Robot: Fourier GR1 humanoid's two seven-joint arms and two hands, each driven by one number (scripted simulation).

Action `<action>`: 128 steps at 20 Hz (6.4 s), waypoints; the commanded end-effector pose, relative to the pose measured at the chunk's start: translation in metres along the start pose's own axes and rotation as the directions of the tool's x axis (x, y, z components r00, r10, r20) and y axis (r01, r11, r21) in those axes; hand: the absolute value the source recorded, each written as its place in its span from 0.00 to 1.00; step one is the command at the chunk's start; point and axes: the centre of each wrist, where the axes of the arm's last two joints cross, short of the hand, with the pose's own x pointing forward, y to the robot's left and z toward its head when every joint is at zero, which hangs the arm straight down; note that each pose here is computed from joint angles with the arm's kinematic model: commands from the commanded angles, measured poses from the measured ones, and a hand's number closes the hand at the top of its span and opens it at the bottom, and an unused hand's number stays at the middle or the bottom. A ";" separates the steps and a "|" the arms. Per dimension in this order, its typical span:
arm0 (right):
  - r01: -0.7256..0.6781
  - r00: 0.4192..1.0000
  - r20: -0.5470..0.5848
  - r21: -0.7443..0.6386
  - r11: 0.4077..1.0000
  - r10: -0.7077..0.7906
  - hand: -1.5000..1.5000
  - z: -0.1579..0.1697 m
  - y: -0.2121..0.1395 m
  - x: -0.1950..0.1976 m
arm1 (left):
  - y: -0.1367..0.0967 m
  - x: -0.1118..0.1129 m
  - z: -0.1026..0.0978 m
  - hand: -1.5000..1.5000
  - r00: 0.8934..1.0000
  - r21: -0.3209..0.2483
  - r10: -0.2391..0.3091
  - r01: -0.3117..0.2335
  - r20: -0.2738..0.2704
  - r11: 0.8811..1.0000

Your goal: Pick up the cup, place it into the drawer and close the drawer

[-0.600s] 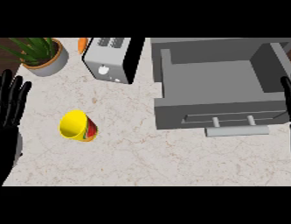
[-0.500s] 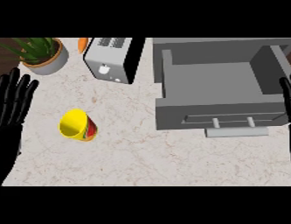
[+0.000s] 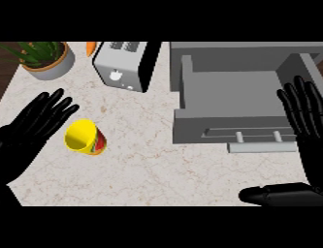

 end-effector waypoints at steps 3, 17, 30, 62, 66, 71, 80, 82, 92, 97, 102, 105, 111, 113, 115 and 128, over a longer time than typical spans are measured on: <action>0.016 0.999 -0.045 0.045 0.999 -0.014 0.00 -0.019 0.000 -0.004 | 0.071 -0.020 0.004 0.00 0.990 -0.054 0.127 -0.131 -0.064 0.990; -0.009 1.000 -0.003 0.046 0.999 0.010 0.00 -0.043 -0.013 -0.014 | 0.112 -0.103 0.015 0.00 0.972 -0.011 0.038 -0.042 -0.231 0.999; 0.001 1.000 0.011 0.044 0.999 -0.002 0.00 -0.058 -0.027 0.002 | 0.118 -0.155 0.046 0.00 0.953 0.068 0.008 0.013 -0.303 0.998; 0.000 1.000 0.016 0.059 0.998 0.000 0.00 -0.060 -0.026 0.007 | 0.065 -0.213 0.043 0.00 0.969 0.033 0.078 -0.072 -0.233 0.997; -0.004 1.000 -0.006 0.087 0.996 0.005 0.00 -0.064 -0.034 0.005 | 0.067 -0.210 0.028 1.00 0.962 0.006 0.179 -0.181 -0.205 0.983; -0.025 1.000 0.002 0.059 0.998 0.025 0.00 -0.066 -0.036 0.003 | 0.063 -0.208 0.022 1.00 0.999 0.069 -0.053 0.053 -0.009 0.996; -0.002 1.000 0.004 0.041 0.999 0.001 0.00 -0.062 -0.048 0.009 | 0.053 -0.217 0.024 1.00 0.983 0.414 -0.146 0.087 0.114 0.906; -0.029 1.000 -0.011 0.026 0.999 0.029 0.00 -0.056 -0.047 0.008 | 0.058 -0.216 0.047 1.00 0.969 0.608 -0.232 0.136 0.082 0.782; -0.049 0.998 -0.043 0.037 0.998 0.050 0.00 -0.047 -0.052 0.004 | 0.047 -0.184 -0.059 1.00 0.950 0.517 -0.227 0.086 0.216 0.851; -0.042 0.998 -0.040 0.022 0.999 0.043 0.00 -0.041 -0.045 -0.001 | 0.029 -0.143 -0.141 1.00 0.942 0.432 -0.229 0.105 0.247 0.896; -0.048 0.998 -0.044 0.013 0.999 0.049 0.00 -0.039 -0.041 -0.001 | -0.010 -0.095 -0.211 1.00 0.946 0.387 -0.221 0.116 0.237 0.915; -0.042 0.999 -0.031 0.003 0.999 0.042 0.00 -0.060 -0.056 -0.005 | -0.028 -0.075 -0.218 1.00 0.948 0.375 -0.234 0.141 0.217 0.916; -0.044 0.999 -0.031 0.002 0.999 0.045 0.00 -0.026 -0.060 -0.030 | -0.059 -0.024 -0.280 1.00 0.945 0.388 -0.292 0.216 0.147 0.896; -0.060 0.998 -0.024 0.008 0.998 0.060 0.00 -0.046 -0.057 -0.026 | -0.067 -0.031 -0.294 1.00 0.948 0.390 -0.301 0.239 0.107 0.890; -0.030 0.999 -0.033 0.006 1.000 0.031 0.00 -0.060 -0.054 -0.003 | -0.080 -0.028 -0.302 1.00 0.948 0.394 -0.316 0.275 0.041 0.877; -0.016 0.999 0.032 0.089 0.996 0.013 0.00 -0.068 -0.028 0.000 | -0.070 -0.076 -0.300 1.00 0.887 0.287 -0.359 0.439 -0.292 0.851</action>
